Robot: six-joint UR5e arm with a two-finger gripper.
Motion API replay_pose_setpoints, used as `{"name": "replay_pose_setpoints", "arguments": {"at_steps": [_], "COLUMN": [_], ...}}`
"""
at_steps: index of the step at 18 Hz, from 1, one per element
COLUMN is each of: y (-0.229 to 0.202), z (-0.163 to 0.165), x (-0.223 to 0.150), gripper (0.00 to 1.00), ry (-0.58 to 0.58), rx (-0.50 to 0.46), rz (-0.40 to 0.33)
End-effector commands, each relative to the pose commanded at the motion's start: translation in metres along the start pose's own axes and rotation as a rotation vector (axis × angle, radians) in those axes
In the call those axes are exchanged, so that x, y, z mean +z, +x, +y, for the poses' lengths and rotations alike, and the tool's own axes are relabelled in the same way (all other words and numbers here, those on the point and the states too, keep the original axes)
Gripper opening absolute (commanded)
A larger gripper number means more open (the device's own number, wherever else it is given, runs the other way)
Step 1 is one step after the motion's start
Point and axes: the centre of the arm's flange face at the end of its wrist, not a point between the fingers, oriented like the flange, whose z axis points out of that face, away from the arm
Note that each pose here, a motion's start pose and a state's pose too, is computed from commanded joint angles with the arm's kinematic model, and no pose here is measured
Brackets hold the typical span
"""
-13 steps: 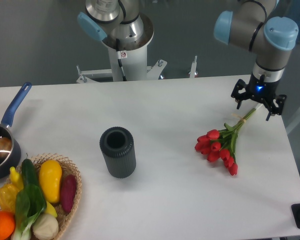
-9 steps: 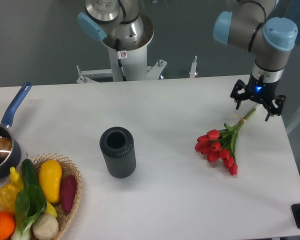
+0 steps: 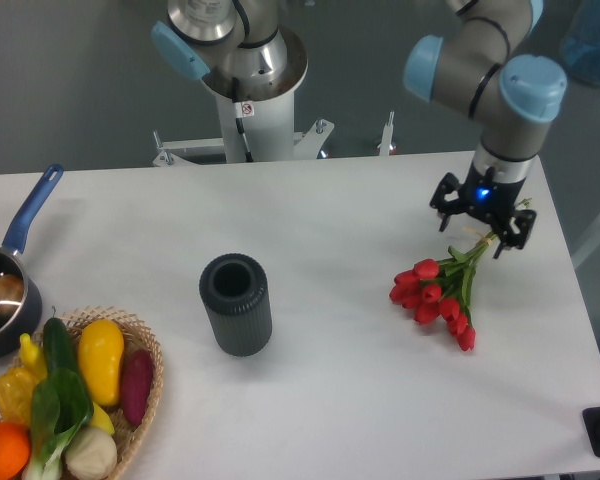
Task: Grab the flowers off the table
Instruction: 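Lower the open gripper down over the green tulip stems, then close the gripper around the tulip stems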
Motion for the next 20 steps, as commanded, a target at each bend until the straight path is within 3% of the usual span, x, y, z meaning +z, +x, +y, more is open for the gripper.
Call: {"name": "replay_pose_setpoints", "arguments": {"at_steps": [6,20], "y": [-0.009,-0.023], "z": [0.002,0.016], "x": [-0.005,0.059], "gripper": [1.00,0.99], "ry": [-0.002,-0.007], "rx": [0.001,-0.005], "rz": [-0.028,0.003]}}
